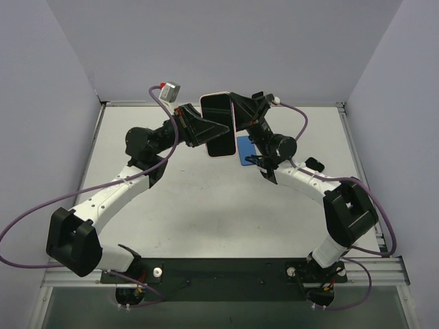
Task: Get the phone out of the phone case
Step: Remove the phone case from the phone.
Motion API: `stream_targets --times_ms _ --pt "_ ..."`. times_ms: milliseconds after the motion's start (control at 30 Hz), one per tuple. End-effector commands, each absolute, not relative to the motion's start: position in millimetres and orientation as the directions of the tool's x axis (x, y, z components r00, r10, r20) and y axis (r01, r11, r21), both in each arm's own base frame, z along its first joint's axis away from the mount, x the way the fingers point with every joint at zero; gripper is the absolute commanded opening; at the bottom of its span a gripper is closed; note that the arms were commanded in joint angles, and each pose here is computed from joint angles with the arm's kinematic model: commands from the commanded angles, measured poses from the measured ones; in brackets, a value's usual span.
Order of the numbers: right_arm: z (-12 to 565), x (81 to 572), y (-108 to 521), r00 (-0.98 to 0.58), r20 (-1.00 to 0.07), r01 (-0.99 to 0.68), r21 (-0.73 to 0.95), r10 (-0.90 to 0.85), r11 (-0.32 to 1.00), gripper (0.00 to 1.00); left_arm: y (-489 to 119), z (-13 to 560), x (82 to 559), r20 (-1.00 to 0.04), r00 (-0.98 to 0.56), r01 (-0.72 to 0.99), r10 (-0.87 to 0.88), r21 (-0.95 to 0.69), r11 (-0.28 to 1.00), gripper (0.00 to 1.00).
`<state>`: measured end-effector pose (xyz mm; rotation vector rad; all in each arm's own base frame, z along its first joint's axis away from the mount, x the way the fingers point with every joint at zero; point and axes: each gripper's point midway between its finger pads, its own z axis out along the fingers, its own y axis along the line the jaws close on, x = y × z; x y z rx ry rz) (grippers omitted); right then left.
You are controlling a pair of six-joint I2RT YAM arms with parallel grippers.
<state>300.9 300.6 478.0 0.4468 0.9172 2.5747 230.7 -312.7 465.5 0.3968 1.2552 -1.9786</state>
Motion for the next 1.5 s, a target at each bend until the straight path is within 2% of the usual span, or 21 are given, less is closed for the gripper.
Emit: stream_targets --times_ms 0,333,533,733,833,900,933,1000,1033,1100,1233,1367,1400,1467 --pt "408 330 334 -0.855 0.482 0.205 0.652 0.190 -0.730 0.00 -246 559 37 -0.804 -0.077 0.840 -0.589 0.266 -0.474 0.00" --pt "402 332 342 -0.857 0.481 0.214 0.659 0.185 -0.721 0.00 -256 546 18 -0.847 0.024 0.821 -0.531 0.319 -0.473 0.00" --pt "395 328 346 -0.863 0.469 0.218 0.681 0.187 -0.699 0.00 -267 541 19 -0.865 0.104 0.835 -0.491 0.343 -0.429 0.00" --pt "364 326 336 -0.860 0.428 0.170 0.755 0.279 -0.634 0.00 -266 543 19 -0.869 0.094 0.849 -0.486 0.326 -0.417 0.00" --pt "352 323 330 -0.871 0.373 0.127 0.799 0.319 -0.588 0.00 -265 547 22 -0.864 0.091 0.861 -0.495 0.318 -0.396 0.00" --pt "339 316 330 -0.881 0.338 0.122 0.839 0.331 -0.531 0.00 -267 551 26 -0.871 0.062 0.880 -0.488 0.279 -0.385 0.00" --pt "331 316 329 -0.887 0.276 0.072 0.874 0.369 -0.480 0.00 -268 557 28 -0.871 0.056 0.885 -0.488 0.269 -0.379 0.00" --pt "310 305 330 -0.895 0.222 0.065 0.924 0.388 -0.377 0.00 -283 553 46 -0.908 -0.024 0.912 -0.418 0.151 -0.381 0.00" --pt "298 304 328 -0.893 0.161 0.021 0.948 0.420 -0.319 0.00 -284 560 46 -0.914 -0.043 0.912 -0.404 0.129 -0.389 0.00" --pt "275 295 326 -0.896 0.140 0.038 0.970 0.422 -0.241 0.00 -295 554 58 -0.926 -0.145 0.909 -0.349 0.014 -0.416 0.00" --pt "252 282 322 -0.914 0.091 0.017 0.982 0.396 -0.188 0.00 -292 562 82 -0.893 -0.212 0.919 -0.396 -0.044 -0.392 0.00" --pt "242 265 323 -0.944 0.044 -0.009 0.987 0.327 -0.158 0.01 -291 557 112 -0.862 -0.306 0.918 -0.405 -0.156 -0.364 0.00" --pt "235 260 322 -0.947 0.044 -0.002 0.990 0.319 -0.143 0.03 -294 553 121 -0.845 -0.370 0.899 -0.386 -0.222 -0.376 0.00" --pt "225 253 322 -0.954 0.013 -0.016 0.995 0.298 -0.095 0.04 -289 556 131 -0.827 -0.378 0.899 -0.417 -0.220 -0.379 0.00"
